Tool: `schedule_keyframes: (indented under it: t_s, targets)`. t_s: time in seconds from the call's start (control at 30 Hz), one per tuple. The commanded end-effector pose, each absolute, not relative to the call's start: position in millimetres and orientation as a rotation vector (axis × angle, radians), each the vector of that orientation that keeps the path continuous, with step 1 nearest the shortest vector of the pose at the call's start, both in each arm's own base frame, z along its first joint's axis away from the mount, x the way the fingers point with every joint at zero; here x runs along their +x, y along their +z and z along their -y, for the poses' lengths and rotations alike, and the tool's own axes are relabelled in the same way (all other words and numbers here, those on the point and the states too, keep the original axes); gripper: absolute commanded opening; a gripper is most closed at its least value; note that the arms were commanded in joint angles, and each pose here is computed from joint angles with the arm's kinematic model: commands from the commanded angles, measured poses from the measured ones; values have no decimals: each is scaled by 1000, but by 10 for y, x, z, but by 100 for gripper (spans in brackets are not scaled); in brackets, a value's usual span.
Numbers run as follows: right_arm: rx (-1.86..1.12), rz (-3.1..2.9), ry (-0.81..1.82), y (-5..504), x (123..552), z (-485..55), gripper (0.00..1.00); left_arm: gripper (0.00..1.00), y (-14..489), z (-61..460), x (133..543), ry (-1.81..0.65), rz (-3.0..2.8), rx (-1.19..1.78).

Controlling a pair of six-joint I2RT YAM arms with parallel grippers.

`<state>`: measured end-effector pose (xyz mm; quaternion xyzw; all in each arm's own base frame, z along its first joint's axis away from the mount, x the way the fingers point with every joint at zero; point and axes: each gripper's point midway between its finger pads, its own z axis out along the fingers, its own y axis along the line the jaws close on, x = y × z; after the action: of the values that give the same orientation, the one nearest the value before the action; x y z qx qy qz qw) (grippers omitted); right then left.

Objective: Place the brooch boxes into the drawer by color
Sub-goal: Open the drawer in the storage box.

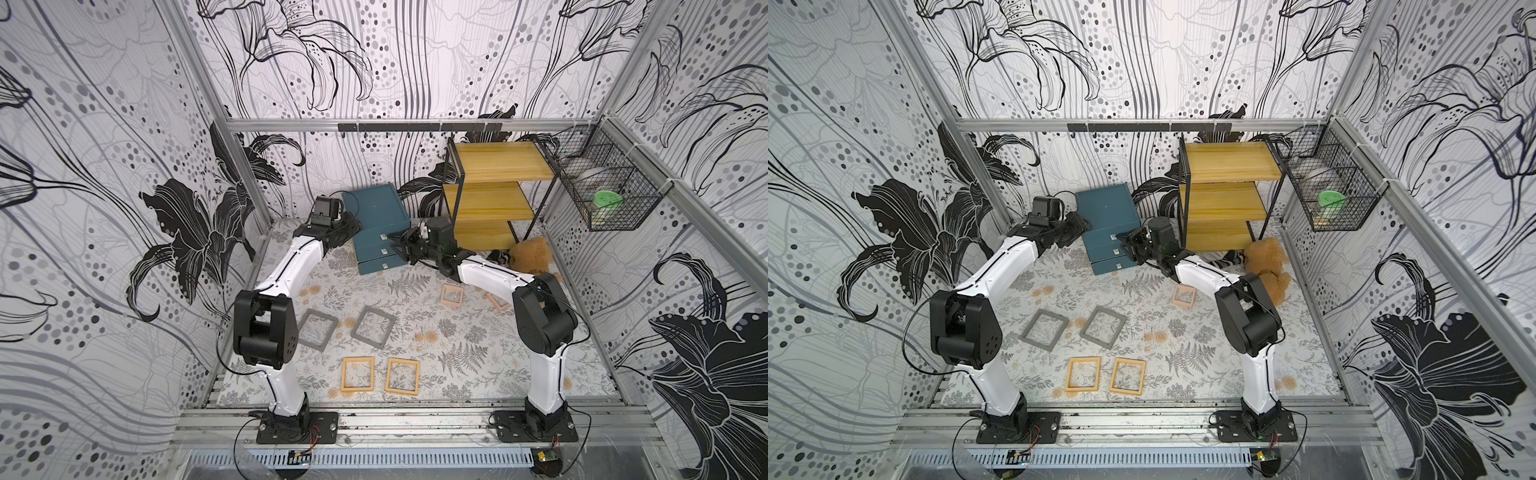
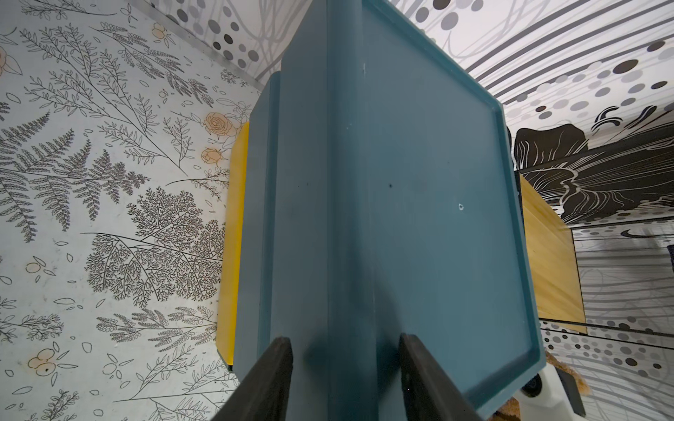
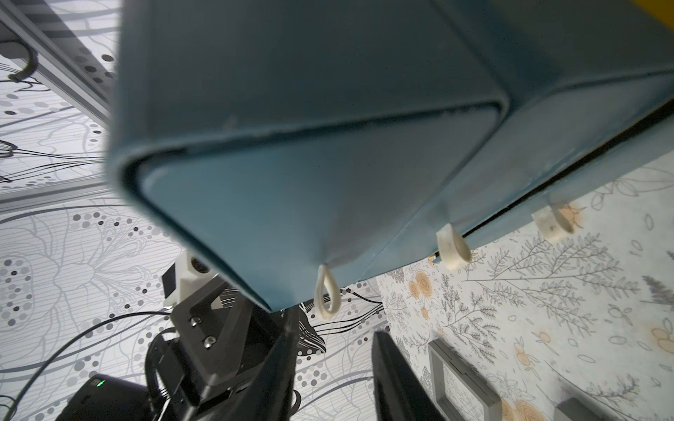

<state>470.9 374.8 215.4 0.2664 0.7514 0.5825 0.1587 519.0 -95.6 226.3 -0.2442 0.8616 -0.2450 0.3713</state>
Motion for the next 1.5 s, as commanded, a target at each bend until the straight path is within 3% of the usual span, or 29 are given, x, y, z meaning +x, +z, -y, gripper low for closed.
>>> schedule_keyframes:
  t_s: [0.0,0.33,0.73,1.47]
  targets:
    - [743,-2130,1717,2234,4744,-3863,37,51,2193,931,5198,-598,-2212,-615]
    - [743,-2136,1729,2192,4812,-3967,31,51,2189,937,5201,-603,-2215,-616]
    - [785,-2132,1700,2097,4832,-3925,0,51,2208,952,5209,-613,-2212,-614]
    - [820,-2184,1670,2114,4396,-3825,0,50,2205,944,5234,-617,-2208,-634]
